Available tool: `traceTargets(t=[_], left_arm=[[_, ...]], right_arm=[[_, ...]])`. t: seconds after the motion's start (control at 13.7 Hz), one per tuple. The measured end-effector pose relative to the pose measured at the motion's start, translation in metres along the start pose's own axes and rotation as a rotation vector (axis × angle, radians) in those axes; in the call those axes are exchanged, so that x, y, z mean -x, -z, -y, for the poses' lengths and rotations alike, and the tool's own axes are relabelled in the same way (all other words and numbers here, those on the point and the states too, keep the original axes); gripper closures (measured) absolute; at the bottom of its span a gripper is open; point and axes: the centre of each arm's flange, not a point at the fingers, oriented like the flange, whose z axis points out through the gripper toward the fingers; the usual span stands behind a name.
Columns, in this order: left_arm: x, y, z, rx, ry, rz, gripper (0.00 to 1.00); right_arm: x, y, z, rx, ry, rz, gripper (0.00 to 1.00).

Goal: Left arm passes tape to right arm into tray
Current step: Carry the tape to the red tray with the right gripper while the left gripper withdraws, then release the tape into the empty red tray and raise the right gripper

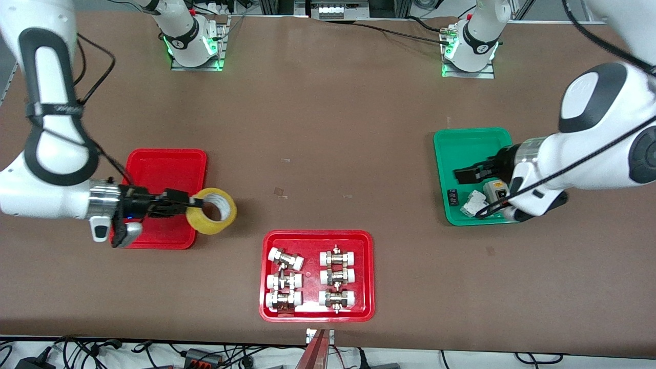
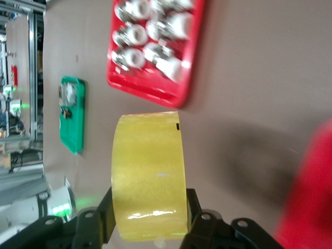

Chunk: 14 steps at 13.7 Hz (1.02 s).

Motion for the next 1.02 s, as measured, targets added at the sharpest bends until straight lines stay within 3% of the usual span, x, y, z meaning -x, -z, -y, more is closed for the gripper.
traceTargets(t=[0.15,0.22,0.51,0.95,1.02], left_arm=[[0.006,0.016,0.03,-0.137,-0.133,-0.038,0.0],[0.007,0.025,0.047,-0.155,-0.173,-0.046,0.0],[0.011,0.022,0.074,-0.179,-0.202,-0.025,0.0],[0.063,-0.02,0.064,-0.255,-0.228,-0.159,0.0],[0.065,-0.016,0.065,-0.252,-0.226,-0.181,0.0]], right_arm=[[0.022,0.007,-0.056,-0.011,0.016,0.049,0.44],[0.032,0.008,-0.077,-0.008,0.032,0.073,0.44],[0.059,0.003,-0.124,0.005,0.066,0.136,0.44],[0.085,0.01,-0.161,0.024,0.054,0.175,0.45],[0.085,0.011,-0.164,0.049,0.064,0.186,0.37]])
